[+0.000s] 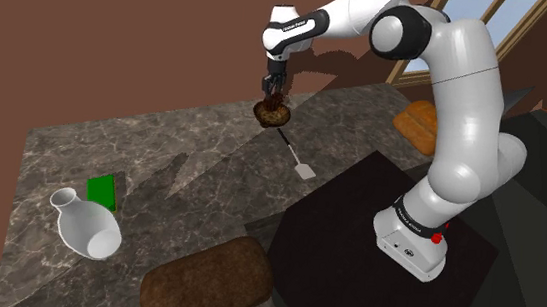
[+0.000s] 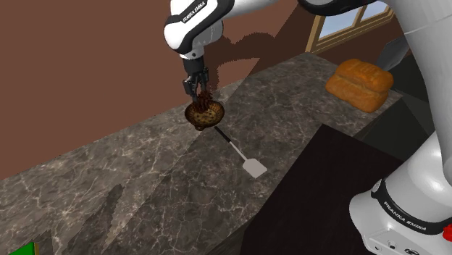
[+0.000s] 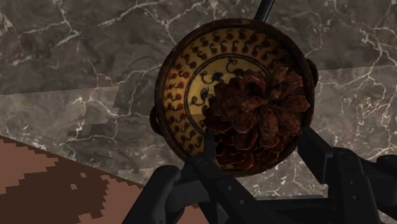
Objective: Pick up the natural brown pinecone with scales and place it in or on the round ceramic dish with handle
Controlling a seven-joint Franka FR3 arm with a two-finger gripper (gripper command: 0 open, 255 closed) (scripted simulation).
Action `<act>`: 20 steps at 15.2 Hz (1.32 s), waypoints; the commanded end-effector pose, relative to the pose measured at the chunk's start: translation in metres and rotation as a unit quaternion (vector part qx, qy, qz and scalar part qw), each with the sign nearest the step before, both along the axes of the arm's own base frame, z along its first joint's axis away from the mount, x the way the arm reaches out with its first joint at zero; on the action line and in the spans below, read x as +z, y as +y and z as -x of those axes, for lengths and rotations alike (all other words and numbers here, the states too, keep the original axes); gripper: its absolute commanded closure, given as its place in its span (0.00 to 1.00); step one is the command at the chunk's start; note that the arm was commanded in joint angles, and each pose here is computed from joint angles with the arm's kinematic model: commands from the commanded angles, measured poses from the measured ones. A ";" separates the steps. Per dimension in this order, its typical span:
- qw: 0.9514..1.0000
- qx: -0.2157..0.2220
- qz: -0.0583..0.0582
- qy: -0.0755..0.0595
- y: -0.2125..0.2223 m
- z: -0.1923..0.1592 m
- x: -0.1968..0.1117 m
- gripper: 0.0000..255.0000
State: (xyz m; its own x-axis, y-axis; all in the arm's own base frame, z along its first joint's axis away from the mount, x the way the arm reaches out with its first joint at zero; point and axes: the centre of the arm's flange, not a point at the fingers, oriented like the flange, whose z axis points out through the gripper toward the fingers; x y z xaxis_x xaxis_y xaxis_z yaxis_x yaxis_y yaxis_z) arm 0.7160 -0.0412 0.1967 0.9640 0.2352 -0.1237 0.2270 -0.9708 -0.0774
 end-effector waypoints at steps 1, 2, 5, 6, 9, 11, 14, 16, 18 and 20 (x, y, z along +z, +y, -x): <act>1.000 0.000 0.000 0.000 0.000 0.001 -0.004 1.00; 1.000 0.000 0.000 0.000 0.000 0.000 -0.004 1.00; 1.000 0.000 0.000 0.000 0.000 0.000 -0.004 1.00; 1.000 0.000 0.000 0.000 0.000 0.000 -0.004 1.00; 1.000 0.000 0.000 0.000 0.000 0.000 -0.004 0.00; 1.000 0.000 0.000 0.000 0.000 0.000 -0.004 0.00; 1.000 0.000 0.000 0.000 0.000 -0.001 0.009 0.00; 1.000 0.000 0.000 0.000 -0.001 -0.005 0.035 0.00; 1.000 0.000 0.000 0.000 -0.002 -0.006 0.046 0.00; 1.000 0.000 0.000 0.000 -0.002 -0.006 0.046 0.00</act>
